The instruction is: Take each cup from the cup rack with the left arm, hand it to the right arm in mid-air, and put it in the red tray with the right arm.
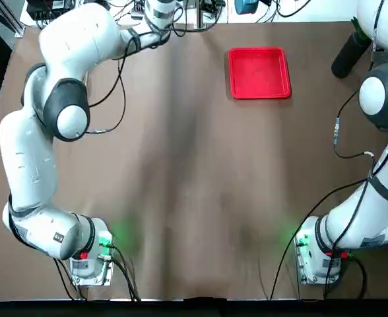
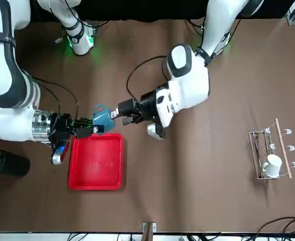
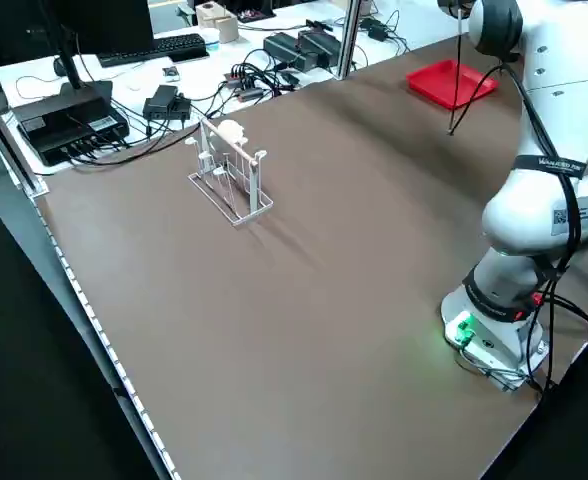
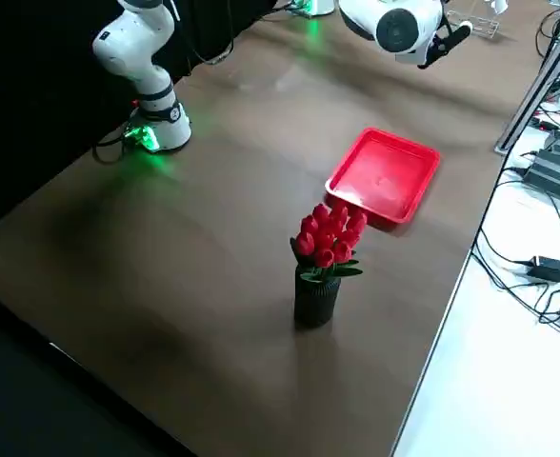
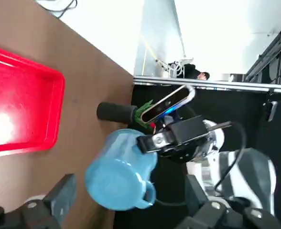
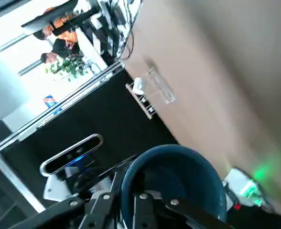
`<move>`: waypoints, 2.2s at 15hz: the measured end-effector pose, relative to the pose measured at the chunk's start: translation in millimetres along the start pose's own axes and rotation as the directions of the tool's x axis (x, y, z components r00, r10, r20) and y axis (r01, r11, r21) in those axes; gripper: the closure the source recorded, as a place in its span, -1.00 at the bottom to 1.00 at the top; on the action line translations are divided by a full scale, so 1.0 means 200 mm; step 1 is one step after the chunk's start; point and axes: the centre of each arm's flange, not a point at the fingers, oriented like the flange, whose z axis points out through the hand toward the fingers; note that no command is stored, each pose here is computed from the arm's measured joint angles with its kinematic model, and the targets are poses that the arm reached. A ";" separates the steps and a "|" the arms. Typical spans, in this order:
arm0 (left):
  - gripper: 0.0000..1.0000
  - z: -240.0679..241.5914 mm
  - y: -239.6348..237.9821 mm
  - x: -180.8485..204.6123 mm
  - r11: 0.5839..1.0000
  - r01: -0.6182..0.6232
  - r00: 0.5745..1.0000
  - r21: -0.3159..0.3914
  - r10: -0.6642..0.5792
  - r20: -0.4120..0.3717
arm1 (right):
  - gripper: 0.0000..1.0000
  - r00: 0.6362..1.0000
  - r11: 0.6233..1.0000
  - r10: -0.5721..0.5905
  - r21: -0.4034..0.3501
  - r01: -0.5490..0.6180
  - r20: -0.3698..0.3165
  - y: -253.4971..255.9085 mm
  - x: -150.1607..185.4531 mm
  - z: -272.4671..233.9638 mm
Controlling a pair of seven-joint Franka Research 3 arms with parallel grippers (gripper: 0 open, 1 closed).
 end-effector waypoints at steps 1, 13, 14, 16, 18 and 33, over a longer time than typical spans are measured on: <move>-1.00 -0.05 0.00 0.04 1.000 0.012 1.000 0.006 -0.012 0.008 | 0.77 0.999 1.000 -0.016 -0.026 0.015 -0.029 0.01 0.01 -0.01; -1.00 -1.29 -0.82 0.75 0.664 -0.225 0.973 0.713 0.120 0.195 | 0.77 0.852 0.981 -0.118 -0.194 0.020 -0.510 0.24 0.46 -0.13; -1.00 -1.40 -0.86 0.80 0.598 -0.263 0.965 0.757 0.156 0.212 | 0.77 0.835 0.980 -0.115 -0.198 0.008 -0.538 0.28 0.51 -0.14; -1.00 -1.57 -0.92 0.87 0.453 -0.341 0.938 0.824 0.217 0.269 | 0.77 0.812 0.965 -0.152 -0.261 0.000 -0.564 0.34 0.58 -0.14; -1.00 -1.67 -0.96 0.91 0.298 -0.415 0.902 0.860 0.255 0.348 | 0.77 0.791 0.932 -0.232 -0.362 0.014 -0.566 0.36 0.60 -0.17; -1.00 -2.09 -1.40 1.18 -0.299 -0.809 0.495 0.506 0.119 0.861 | 0.77 0.789 0.632 -0.424 -0.769 -0.094 -0.445 0.55 0.71 -0.13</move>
